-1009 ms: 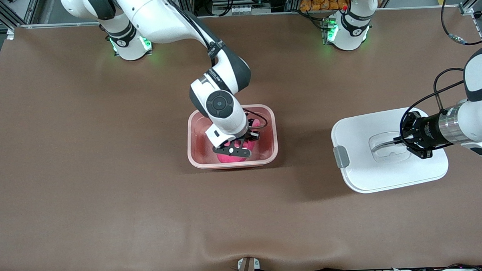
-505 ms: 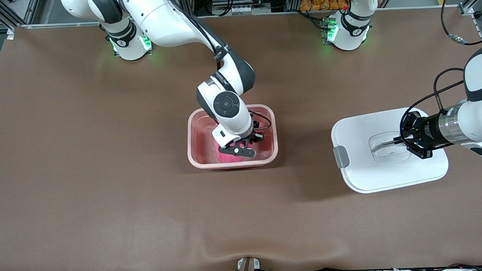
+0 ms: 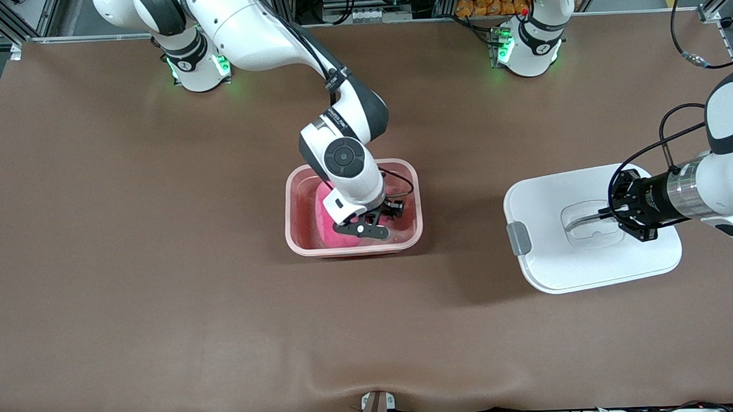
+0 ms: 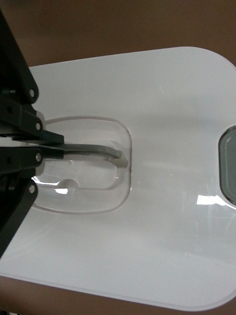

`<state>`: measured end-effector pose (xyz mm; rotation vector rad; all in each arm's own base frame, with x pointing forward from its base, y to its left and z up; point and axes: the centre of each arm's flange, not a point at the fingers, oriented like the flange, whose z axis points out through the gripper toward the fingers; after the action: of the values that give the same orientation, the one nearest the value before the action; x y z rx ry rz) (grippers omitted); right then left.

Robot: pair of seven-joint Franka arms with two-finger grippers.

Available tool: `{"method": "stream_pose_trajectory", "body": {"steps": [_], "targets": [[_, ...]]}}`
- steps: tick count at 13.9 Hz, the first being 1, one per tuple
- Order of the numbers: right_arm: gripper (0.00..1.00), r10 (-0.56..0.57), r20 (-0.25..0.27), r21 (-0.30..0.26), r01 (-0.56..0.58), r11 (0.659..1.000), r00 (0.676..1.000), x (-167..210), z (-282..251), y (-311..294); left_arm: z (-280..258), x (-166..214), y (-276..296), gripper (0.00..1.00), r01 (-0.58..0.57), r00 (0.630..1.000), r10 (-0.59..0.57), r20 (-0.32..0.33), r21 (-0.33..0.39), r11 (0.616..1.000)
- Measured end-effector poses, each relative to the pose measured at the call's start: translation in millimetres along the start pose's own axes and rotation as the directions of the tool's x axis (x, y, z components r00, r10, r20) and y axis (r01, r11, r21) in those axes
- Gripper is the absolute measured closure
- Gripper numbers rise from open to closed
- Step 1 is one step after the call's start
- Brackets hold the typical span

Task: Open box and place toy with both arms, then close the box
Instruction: 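Lower the pink toy into the box and open the right gripper, then bring the lid over the box while the right gripper withdraws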

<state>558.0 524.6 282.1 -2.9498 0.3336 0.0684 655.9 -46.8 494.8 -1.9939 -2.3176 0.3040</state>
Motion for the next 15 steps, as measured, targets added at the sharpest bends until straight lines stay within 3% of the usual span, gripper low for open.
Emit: {"method": "stream_pose_trajectory", "body": {"steps": [3, 10, 15], "targets": [[0.00, -0.001, -0.003, 0.002, 0.001, 1.000, 1.000, 1.4, -3.6, -0.9, 0.7, -8.1, -1.9, 0.94, -0.013, 1.000, 0.013, -0.001, 0.001, 1.000], [0.00, -0.007, 0.015, -0.018, 0.007, 1.000, 1.000, 9.8, -47.1, -6.9, 15.2, -96.1, -28.7, 0.94, -0.107, 0.994, 0.107, -0.029, 0.019, 0.994], [0.00, 0.033, 0.033, -0.023, -0.033, 0.999, 0.999, 37.8, -100.6, 13.5, 41.7, -143.2, -44.1, 0.94, -0.117, 0.991, 0.121, -0.052, 0.065, 0.991]]}}
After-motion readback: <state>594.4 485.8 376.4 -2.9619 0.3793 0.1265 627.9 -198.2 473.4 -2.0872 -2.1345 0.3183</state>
